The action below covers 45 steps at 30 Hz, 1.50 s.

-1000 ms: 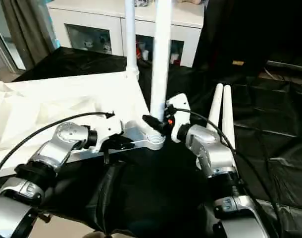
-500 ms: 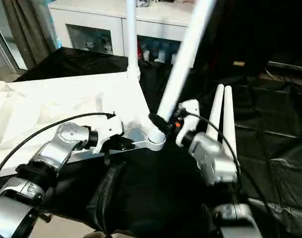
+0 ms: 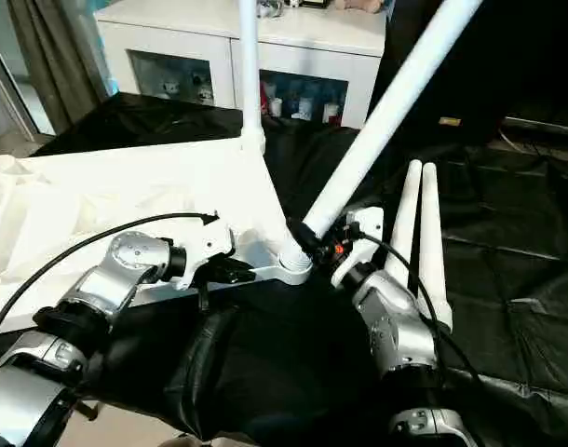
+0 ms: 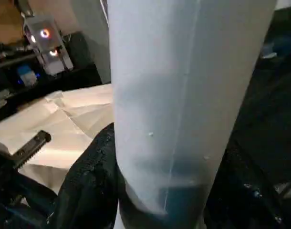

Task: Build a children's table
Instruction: Insert table leg to table base

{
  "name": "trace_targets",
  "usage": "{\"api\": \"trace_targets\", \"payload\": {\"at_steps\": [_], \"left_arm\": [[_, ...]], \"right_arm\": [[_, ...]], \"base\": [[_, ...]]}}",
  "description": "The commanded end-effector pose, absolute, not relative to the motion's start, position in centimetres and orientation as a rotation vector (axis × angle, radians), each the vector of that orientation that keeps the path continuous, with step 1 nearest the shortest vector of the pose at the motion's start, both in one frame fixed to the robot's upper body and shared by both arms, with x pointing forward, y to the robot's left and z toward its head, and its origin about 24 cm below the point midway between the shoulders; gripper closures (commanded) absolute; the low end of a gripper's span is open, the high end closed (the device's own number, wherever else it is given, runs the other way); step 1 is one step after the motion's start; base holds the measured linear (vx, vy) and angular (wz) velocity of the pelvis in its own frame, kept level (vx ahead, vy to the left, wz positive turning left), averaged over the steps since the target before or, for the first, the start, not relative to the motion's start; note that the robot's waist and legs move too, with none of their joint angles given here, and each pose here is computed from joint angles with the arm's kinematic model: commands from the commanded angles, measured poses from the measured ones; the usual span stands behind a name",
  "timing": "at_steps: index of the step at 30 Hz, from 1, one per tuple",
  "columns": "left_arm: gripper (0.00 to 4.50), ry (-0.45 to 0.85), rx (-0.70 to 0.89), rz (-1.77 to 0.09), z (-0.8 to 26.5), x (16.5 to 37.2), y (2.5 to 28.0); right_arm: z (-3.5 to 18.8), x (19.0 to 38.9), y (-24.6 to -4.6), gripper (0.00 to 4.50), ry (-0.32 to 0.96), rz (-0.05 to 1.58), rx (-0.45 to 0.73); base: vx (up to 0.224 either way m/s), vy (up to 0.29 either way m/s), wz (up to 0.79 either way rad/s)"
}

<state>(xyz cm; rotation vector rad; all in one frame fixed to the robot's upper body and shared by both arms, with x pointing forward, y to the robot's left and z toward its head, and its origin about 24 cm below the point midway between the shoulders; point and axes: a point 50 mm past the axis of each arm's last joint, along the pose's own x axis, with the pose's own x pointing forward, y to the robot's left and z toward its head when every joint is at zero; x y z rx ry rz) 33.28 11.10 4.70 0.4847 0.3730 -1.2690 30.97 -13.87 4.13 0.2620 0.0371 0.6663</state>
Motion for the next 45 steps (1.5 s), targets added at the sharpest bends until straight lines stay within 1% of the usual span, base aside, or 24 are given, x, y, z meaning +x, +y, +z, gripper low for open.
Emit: {"api": "trace_targets", "payload": {"at_steps": [1,2,5,10,13,16,17,19,24,25,29,32,36,40,42,44,45], "left_arm": [[4.5,0.359,0.492,-1.245,5.1,33.7,11.5],[4.5,0.362,0.496,-1.243,5.0,33.7,11.6],[4.5,0.365,0.498,-1.241,5.0,33.7,11.7],[4.5,0.367,0.498,-1.24,4.9,33.7,11.8],[4.5,0.374,0.491,-1.254,4.8,33.5,12.0],[4.5,0.377,0.489,-1.264,4.8,33.4,12.0],[4.5,0.38,0.485,-1.305,4.7,33.0,11.9],[4.5,0.393,0.484,-1.352,4.7,32.6,11.9],[4.5,0.403,0.489,-1.432,4.8,31.9,11.9],[4.5,0.4,0.499,-1.474,5.1,31.6,12.0],[4.5,0.397,0.53,-1.526,5.5,31.4,12.3],[4.5,0.398,0.53,-1.544,5.7,31.3,12.3],[4.5,0.392,0.522,-1.545,5.9,31.3,12.3],[4.5,0.387,0.554,-1.478,6.0,31.9,12.4],[4.5,0.379,0.548,-1.447,6.1,32.3,12.4],[4.5,0.374,0.535,-1.403,6.3,32.7,12.3],[4.5,0.373,0.533,-1.397,6.4,32.7,12.3]], "right_arm": [[1.5,29.7,-14.5,2.62,0.187,0.683,0.144],[1.6,29.7,-14.3,2.62,0.192,0.719,0.085],[1.7,29.7,-14.0,2.62,0.194,0.768,0.022],[1.8,29.8,-13.7,2.62,0.197,0.816,0.004],[1.6,29.7,-13.4,2.62,0.243,0.883,0.01],[1.6,29.7,-13.3,2.62,0.256,0.899,0.016],[1.4,29.9,-13.3,2.62,0.291,0.941,0.01],[1.3,30.0,-13.4,2.62,0.321,0.983,-0.014],[1.7,30.0,-13.5,2.62,0.334,1.049,-0.017],[1.9,29.9,-13.8,2.62,0.343,1.098,-0.016],[2.1,29.3,-14.2,2.62,0.357,1.196,-0.035],[2.1,28.9,-14.3,2.62,0.355,1.235,-0.036],[1.9,28.6,-14.4,2.62,0.347,1.243,-0.039],[1.7,28.7,-14.4,2.62,0.334,1.203,-0.031],[1.7,29.2,-14.4,2.62,0.328,1.146,-0.027],[1.7,29.9,-14.5,2.62,0.306,1.06,-0.05],[1.7,30.0,-14.5,2.62,0.305,1.042,-0.051]], "base": [[0.0,0.0,0.0],[0.0,0.0,0.0],[0.0,0.0,0.0],[0.0,0.0,0.0],[0.0,0.0,0.0],[0.0,0.0,0.0],[0.0,0.0,0.0],[0.0,0.0,0.0],[0.0,0.0,0.0],[0.0,0.0,0.0],[0.0,0.0,0.0],[0.0,0.0,0.0],[0.0,0.0,0.0],[0.0,0.0,0.0],[0.0,0.0,0.0],[0.0,0.0,0.0],[0.0,0.0,0.0]]}}
